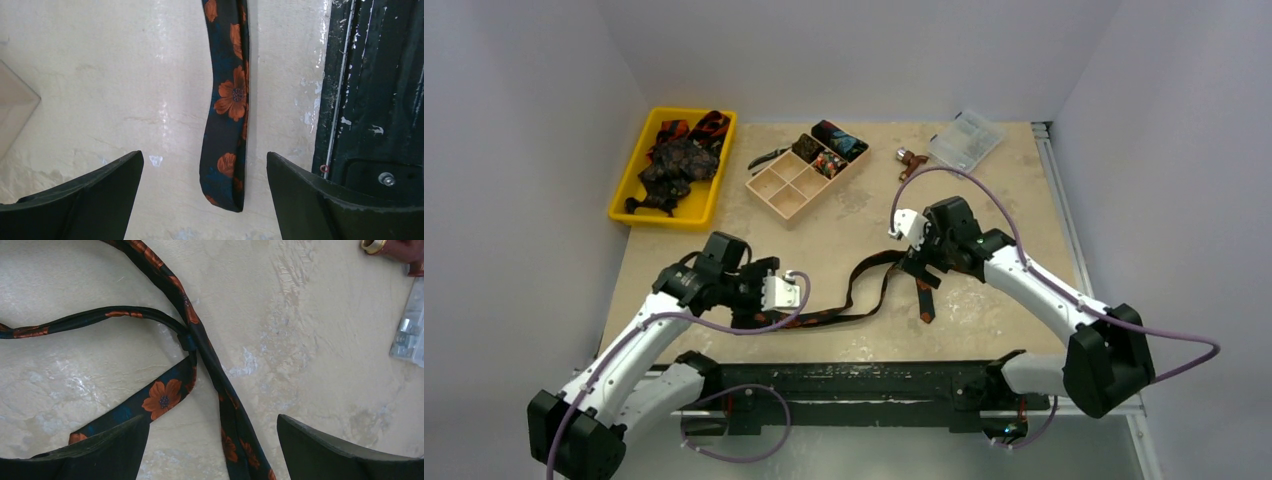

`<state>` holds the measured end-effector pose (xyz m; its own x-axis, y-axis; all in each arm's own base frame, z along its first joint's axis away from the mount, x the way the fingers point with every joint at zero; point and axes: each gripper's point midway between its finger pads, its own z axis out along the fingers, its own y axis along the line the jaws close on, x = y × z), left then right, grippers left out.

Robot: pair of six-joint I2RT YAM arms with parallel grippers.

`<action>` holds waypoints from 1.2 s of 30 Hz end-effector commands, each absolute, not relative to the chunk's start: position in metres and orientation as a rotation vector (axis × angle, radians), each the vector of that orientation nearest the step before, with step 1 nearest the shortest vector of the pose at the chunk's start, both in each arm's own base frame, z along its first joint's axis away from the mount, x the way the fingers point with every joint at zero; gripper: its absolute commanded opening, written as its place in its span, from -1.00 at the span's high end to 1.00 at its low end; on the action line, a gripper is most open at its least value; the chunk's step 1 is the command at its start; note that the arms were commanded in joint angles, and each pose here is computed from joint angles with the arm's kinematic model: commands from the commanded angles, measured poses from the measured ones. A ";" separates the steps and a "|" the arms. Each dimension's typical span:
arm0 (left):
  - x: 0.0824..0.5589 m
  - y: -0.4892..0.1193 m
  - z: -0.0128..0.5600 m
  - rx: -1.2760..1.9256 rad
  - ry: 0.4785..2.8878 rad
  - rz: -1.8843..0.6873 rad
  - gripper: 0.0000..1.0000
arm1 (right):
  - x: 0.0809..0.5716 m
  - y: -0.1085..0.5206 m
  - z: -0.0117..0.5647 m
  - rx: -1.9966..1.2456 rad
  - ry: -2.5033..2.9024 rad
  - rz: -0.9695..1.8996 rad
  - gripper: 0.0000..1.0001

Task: Roll the ties
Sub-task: Flatten out the tie at the center of the board.

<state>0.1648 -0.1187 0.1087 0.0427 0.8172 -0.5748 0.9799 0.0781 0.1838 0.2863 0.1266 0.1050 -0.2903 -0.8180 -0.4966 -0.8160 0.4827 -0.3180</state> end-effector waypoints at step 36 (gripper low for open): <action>0.141 -0.133 0.105 2.150 1.796 -0.602 1.00 | 0.188 0.099 0.036 -2.136 2.141 0.182 1.00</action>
<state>0.2043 -0.1431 0.0761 0.1109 0.9192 -0.3778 0.9824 -0.0438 0.1818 0.2588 0.1231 0.0223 -0.1623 -0.9581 -0.2360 -0.9501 0.2164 -0.2247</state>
